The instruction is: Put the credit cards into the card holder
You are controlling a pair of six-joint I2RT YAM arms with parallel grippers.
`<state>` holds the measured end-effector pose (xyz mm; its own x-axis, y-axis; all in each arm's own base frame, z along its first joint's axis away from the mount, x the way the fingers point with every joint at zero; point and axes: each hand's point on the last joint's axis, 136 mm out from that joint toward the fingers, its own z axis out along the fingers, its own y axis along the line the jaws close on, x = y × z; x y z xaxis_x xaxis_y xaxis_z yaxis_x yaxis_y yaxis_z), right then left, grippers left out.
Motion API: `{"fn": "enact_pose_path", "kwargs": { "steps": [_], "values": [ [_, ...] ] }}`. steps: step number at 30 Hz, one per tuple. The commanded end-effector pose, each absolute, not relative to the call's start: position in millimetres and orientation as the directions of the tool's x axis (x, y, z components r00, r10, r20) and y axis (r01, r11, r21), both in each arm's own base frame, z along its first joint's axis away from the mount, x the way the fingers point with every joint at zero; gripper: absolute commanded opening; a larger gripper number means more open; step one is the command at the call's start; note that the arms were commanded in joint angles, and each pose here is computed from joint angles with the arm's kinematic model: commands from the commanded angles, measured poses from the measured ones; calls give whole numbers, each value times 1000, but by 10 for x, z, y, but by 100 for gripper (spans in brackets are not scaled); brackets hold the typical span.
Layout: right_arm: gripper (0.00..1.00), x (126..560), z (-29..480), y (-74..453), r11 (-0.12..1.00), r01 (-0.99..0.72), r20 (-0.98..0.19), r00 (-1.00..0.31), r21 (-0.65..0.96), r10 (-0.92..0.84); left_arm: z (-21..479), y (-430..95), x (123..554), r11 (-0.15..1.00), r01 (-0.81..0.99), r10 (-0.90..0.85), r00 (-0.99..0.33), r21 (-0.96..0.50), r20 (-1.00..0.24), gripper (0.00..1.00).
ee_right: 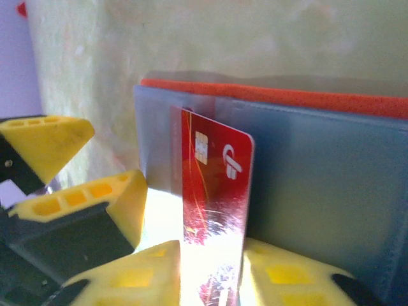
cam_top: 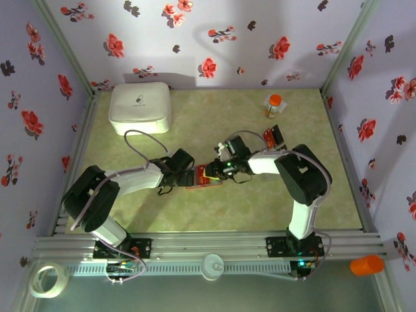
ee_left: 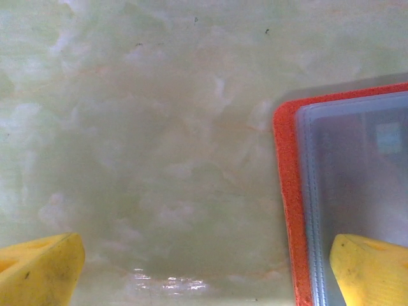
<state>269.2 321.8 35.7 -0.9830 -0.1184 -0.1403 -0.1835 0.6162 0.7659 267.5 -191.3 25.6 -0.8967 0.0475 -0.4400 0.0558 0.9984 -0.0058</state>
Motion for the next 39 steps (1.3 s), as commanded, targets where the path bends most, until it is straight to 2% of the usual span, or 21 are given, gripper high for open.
{"fn": "enact_pose_path", "kwargs": {
  "steps": [1, 7, 16, 30, 39],
  "values": [
    [38, 2601, 331, 3018, 698, -196, -118, -980, 689, -158, 97, -1773, 2557, 997, 46, 66, -915, 60, -397, 100],
    [39, 2699, 572, 2912, 723, -242, -174, -970, 646, -169, 91, -1773, 2557, 997, 47, 67, -916, 61, -397, 100],
    [19, 2785, 558, 3102, 713, -240, -168, -971, 659, -172, 81, -1772, 2557, 997, 47, 68, -916, 62, -395, 100],
    [10, 2747, 174, 3276, 765, -220, -109, -975, 605, -194, 74, -1784, 2561, 997, 49, 69, -916, 59, -396, 100],
    [9, 2676, 198, 3508, 750, -238, -113, -970, 617, -216, 139, -1788, 2576, 997, 48, 65, -911, 53, -408, 100]
  ]
}}
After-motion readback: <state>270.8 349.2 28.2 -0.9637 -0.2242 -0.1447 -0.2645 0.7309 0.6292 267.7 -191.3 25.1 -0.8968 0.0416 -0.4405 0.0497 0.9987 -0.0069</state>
